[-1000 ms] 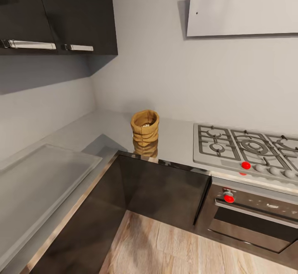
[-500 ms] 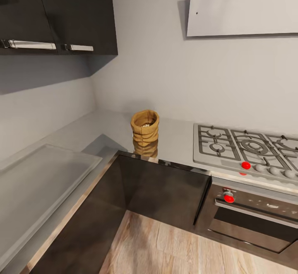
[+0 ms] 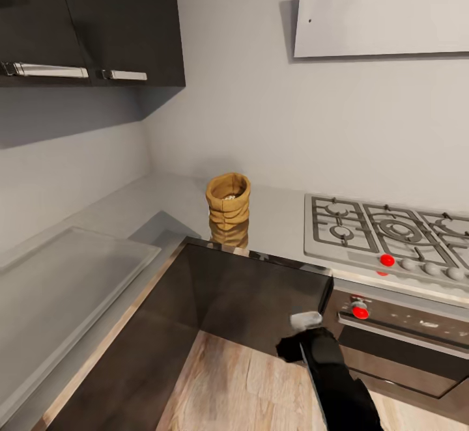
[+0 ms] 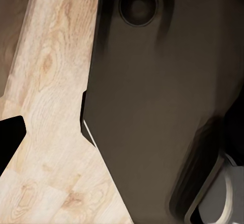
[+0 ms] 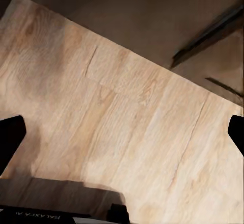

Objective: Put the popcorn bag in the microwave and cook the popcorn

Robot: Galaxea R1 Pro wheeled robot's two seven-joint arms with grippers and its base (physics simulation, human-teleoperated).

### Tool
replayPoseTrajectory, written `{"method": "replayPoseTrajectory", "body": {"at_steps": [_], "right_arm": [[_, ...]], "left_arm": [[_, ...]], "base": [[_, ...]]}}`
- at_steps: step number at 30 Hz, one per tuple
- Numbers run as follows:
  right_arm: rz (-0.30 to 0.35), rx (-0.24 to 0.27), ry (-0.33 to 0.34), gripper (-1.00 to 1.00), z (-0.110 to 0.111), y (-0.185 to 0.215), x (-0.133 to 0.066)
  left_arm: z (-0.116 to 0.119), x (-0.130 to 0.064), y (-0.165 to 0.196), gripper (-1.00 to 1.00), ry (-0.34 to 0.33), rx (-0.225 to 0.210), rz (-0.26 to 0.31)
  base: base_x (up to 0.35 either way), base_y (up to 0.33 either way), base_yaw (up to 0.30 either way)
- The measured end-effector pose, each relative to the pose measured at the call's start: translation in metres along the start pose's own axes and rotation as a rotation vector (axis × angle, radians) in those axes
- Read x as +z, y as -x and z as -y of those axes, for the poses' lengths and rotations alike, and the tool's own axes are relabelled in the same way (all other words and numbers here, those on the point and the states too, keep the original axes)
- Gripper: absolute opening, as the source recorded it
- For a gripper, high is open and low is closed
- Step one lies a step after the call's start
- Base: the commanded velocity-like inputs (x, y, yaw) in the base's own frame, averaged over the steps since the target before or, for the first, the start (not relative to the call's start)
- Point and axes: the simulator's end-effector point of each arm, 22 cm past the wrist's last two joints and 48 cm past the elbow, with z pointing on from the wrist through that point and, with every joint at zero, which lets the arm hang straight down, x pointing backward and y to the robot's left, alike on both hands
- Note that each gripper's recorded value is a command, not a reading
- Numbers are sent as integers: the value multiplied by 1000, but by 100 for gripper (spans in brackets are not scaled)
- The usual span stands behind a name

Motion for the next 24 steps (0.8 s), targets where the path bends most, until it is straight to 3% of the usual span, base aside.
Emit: {"method": "replayPoseTrajectory", "body": {"at_steps": [4,6,10,13,15,18,20,24], "right_arm": [[257,2,-32,100,24,154,-55],[349,1,-47,100,33,208,-84],[473,1,-68,100,46,285,-133],[481,20,-74,100,62,337,-151],[450,93,-42,100,81,372,-160],[437,162,29,100,87,410,-183],[441,177,46,100,89,424,-197],[440,183,18,100,96,429,-202]], "left_arm": [[0,0,1,100,0,-2,1],[0,0,1,100,0,-2,1],[0,0,1,100,0,-3,1],[0,0,1,100,0,-3,1],[-1,0,1,100,1,-3,2],[-1,0,1,100,1,-2,2],[-1,0,1,100,1,-3,2],[-1,0,1,100,1,-2,2]], "base": [[0,0,0],[0,0,0],[0,0,0],[0,0,0],[0,0,0],[0,0,0],[0,0,0],[0,0,0]]}}
